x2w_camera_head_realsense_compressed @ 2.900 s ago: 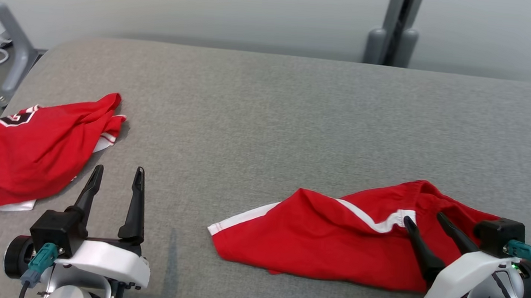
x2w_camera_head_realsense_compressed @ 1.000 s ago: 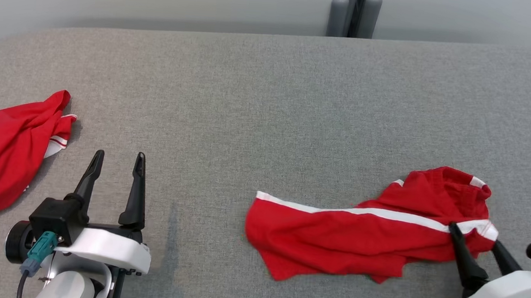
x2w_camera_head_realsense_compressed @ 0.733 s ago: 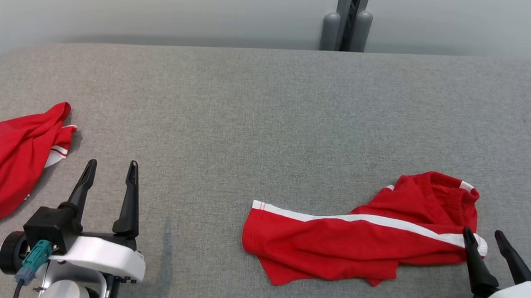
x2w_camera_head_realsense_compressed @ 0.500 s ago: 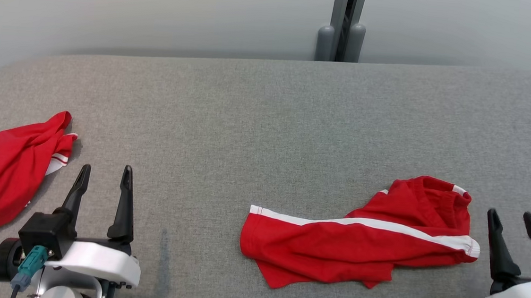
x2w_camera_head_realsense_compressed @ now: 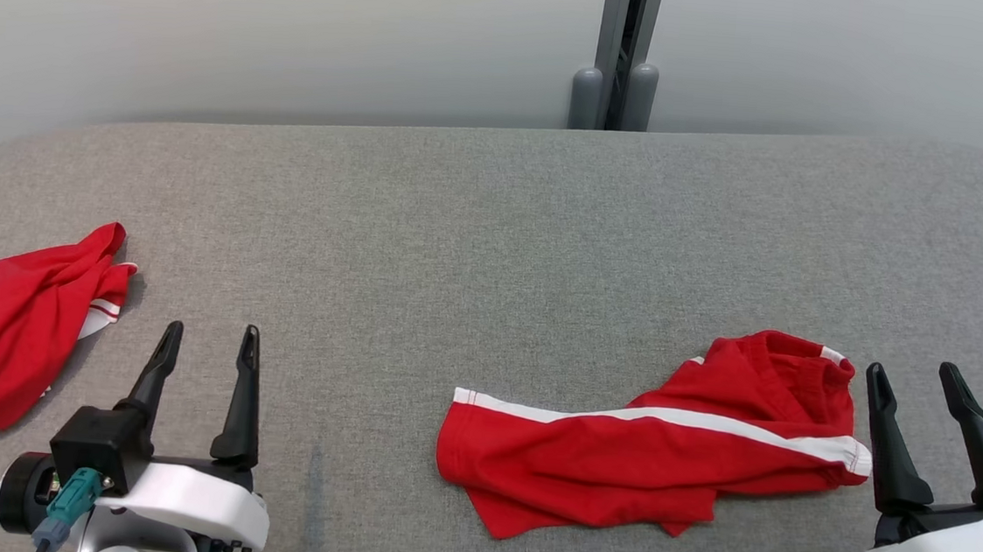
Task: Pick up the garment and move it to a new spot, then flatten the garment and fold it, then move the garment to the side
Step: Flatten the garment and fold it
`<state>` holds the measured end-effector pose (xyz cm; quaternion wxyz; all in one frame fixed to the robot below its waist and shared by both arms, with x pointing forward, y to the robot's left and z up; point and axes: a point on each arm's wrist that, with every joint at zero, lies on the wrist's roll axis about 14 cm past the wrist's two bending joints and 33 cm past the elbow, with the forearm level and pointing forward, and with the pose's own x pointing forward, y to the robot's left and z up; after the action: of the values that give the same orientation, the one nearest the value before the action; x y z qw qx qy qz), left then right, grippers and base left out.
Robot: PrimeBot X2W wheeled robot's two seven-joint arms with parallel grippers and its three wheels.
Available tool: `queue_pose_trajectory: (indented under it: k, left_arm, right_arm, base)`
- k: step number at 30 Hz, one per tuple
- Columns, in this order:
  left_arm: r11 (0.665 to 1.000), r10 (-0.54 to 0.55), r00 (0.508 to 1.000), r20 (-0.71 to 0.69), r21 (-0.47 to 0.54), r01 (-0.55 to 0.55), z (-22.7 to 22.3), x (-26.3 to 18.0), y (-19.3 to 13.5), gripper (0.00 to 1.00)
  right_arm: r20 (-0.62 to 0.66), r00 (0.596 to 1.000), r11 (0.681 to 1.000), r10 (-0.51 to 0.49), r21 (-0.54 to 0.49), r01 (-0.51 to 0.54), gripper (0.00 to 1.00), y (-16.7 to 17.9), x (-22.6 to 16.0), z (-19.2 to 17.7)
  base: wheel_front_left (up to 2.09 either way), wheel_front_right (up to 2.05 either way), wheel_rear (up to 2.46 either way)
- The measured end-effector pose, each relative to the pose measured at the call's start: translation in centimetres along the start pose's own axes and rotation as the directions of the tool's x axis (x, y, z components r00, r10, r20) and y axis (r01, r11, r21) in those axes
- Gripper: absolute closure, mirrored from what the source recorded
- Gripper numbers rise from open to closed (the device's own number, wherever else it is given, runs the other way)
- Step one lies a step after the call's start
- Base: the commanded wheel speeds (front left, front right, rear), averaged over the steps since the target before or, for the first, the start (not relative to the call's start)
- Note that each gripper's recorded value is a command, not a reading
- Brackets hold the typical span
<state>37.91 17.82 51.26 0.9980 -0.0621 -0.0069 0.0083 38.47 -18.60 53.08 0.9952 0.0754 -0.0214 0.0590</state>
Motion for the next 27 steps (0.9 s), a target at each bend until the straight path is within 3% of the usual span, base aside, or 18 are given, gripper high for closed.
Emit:
queue_pose_trajectory:
  k: [6, 11, 15, 20, 23, 27]
  left_arm:
    - [0.998, -0.059, 0.998, -0.035, -0.010, 0.059, -0.8, 0.0, -1.5, 0.00]
    - [0.973, -0.231, 0.965, -0.123, -0.054, 0.226, -2.6, 0.5, -6.0, 0.00]
    - [0.928, -0.372, 0.892, -0.256, -0.118, 0.353, -5.7, 0.5, -10.0, 0.00]
    - [0.881, -0.473, 0.779, -0.411, -0.223, 0.417, -9.6, 0.4, -13.4, 0.00]
    - [0.874, -0.484, 0.716, -0.502, -0.240, 0.423, -12.2, 0.3, -13.8, 0.00]
    - [0.884, -0.458, 0.668, -0.586, -0.224, 0.410, -14.9, 0.7, -13.4, 0.00]
  right_arm:
    - [-0.004, 1.000, 1.000, 0.003, 0.005, -0.003, 0.00, 0.3, 0.0, 0.1]
    - [-0.023, 1.000, 1.000, 0.010, 0.015, -0.010, 0.00, 0.7, 0.4, -0.4]
    - [-0.039, 0.999, 0.999, 0.020, 0.026, -0.019, 0.00, 1.0, 0.8, -1.0]
    - [-0.058, 0.998, 0.999, 0.002, 0.040, 0.001, 0.00, 0.5, 0.8, -1.8]
    - [-0.072, 0.997, 0.999, -0.019, 0.045, 0.023, 0.00, -0.1, 0.6, -2.4]
    - [-0.088, 0.994, 0.997, -0.059, 0.043, 0.063, 0.00, -1.3, 0.2, -3.0]
  base:
    - [0.00, 0.00, 0.00]
    - [0.00, 0.00, 0.00]
    - [0.00, 0.00, 0.00]
    - [0.00, 0.00, 0.00]
    - [0.00, 0.00, 0.00]
    - [0.00, 0.00, 0.00]
